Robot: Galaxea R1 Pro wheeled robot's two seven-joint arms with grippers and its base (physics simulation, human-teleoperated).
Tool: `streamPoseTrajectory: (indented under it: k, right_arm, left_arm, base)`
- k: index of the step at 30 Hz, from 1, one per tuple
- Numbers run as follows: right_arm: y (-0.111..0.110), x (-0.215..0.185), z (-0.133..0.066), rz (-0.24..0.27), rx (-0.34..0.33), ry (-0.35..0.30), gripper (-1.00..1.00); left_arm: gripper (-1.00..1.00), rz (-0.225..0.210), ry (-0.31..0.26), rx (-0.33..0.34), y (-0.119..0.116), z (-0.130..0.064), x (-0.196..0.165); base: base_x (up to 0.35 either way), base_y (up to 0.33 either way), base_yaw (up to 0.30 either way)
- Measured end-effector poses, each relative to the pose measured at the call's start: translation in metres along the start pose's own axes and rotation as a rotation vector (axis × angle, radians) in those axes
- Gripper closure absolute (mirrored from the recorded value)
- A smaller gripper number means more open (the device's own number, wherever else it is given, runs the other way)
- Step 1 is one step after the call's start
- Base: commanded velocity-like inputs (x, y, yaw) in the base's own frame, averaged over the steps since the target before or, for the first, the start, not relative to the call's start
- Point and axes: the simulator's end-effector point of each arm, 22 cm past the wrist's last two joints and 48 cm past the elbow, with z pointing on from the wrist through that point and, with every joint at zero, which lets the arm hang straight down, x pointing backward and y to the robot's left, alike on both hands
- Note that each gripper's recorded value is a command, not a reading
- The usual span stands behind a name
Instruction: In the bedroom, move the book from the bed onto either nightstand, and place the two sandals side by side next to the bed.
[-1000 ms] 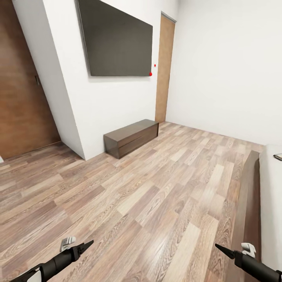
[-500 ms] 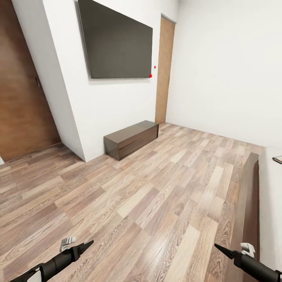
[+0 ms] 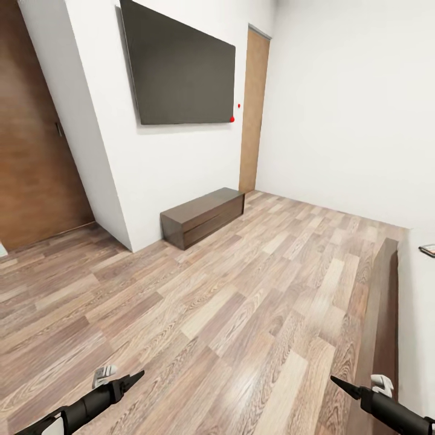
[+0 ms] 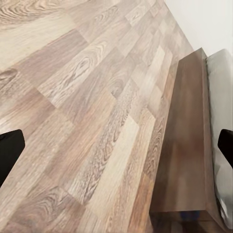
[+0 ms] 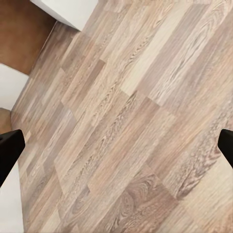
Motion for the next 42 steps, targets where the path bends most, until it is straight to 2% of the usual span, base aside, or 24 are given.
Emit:
streamPoseTrajectory:
  k: [38, 42]
  right_arm:
    - [0.050, -0.045, -0.025, 0.002, -0.001, -0.001, -1.00]
    - [0.050, -0.045, -0.025, 0.002, -0.001, -0.001, -1.00]
  left_arm:
    - [-1.00, -0.001, 0.001, -0.001, -0.049, -0.024, -0.046]
    - [-1.00, -0.001, 0.001, -0.001, -0.049, -0.024, -0.046]
  base:
    - [0.000, 0.000, 0.000]
    - [0.000, 0.000, 0.000]
